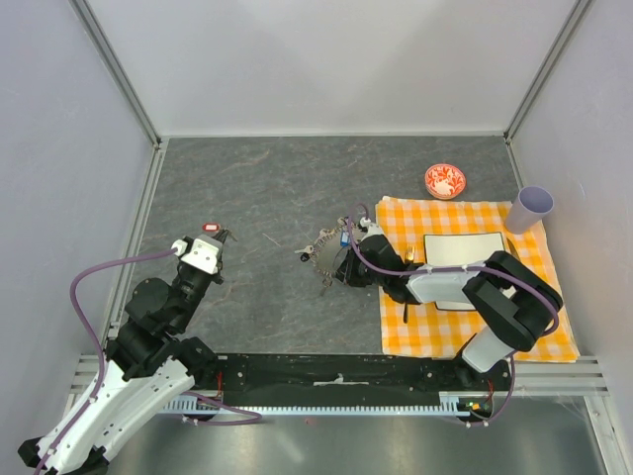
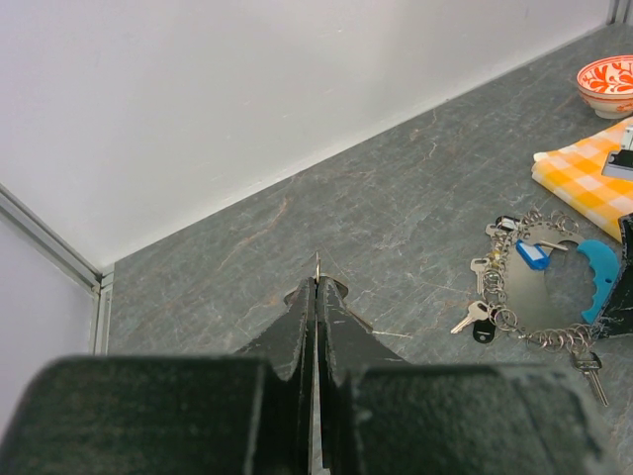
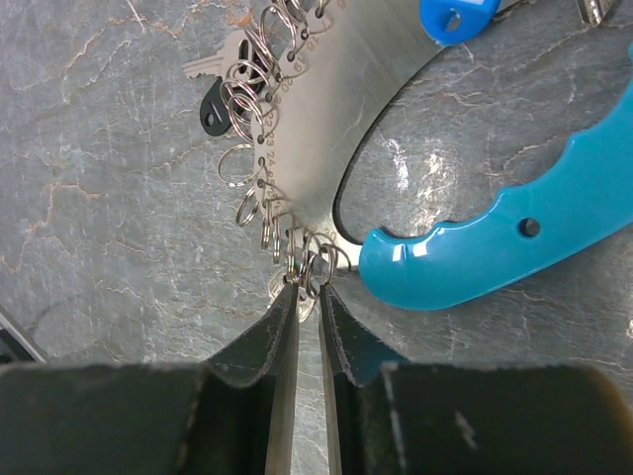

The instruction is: Put the keys on the keyring

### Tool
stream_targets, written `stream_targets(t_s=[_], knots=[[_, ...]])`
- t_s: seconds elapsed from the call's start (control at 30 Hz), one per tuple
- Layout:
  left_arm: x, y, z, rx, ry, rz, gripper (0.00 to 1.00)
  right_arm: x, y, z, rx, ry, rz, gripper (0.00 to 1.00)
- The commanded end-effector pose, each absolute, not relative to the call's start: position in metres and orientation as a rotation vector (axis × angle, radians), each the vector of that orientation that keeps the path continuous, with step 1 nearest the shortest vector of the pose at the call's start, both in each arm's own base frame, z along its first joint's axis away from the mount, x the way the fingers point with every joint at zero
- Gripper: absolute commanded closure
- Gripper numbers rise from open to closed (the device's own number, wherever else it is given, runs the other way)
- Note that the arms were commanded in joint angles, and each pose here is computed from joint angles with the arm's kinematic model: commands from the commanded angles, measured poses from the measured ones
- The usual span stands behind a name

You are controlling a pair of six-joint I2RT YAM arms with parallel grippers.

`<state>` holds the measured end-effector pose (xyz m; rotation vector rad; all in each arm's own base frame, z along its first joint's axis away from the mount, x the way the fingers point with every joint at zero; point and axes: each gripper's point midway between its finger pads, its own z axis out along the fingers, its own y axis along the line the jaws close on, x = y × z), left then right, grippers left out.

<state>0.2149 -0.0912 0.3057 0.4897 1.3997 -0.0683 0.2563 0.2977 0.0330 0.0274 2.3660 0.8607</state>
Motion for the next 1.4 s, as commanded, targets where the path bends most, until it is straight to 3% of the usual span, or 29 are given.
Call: stream_targets(t_s=[0.0,0.43,0.87,1.07,1.13,1.37], knots=[[0.213,-0.093,0.318,0.441,1.369,-0.119,0.98,0.262,0.301,0.035,0.062,2.333,0.876,0.79],[0.212,-0.092,0.318,0.44,1.368,-0.12,0.98,0.273,0.286,0.036,0.08,2.303,0.766,0.77],[0.212,-0.093,0.318,0.442,1.367,-0.126,0.98,0.266,0.3,0.028,0.108,2.331,0.875,0.78],[0.211,-0.093,0.319,0.441,1.364,-0.127,0.98,0.266,0.302,0.029,0.064,2.333,0.863,0.86],[0.211,-0.093,0.32,0.439,1.362,-0.128,0.98,0.262,0.301,0.026,-0.069,2.36,0.817,0.99],[0.21,-0.091,0.321,0.434,1.359,-0.128,0.98,0.245,0.367,0.062,-0.717,2.232,0.804,1.0]])
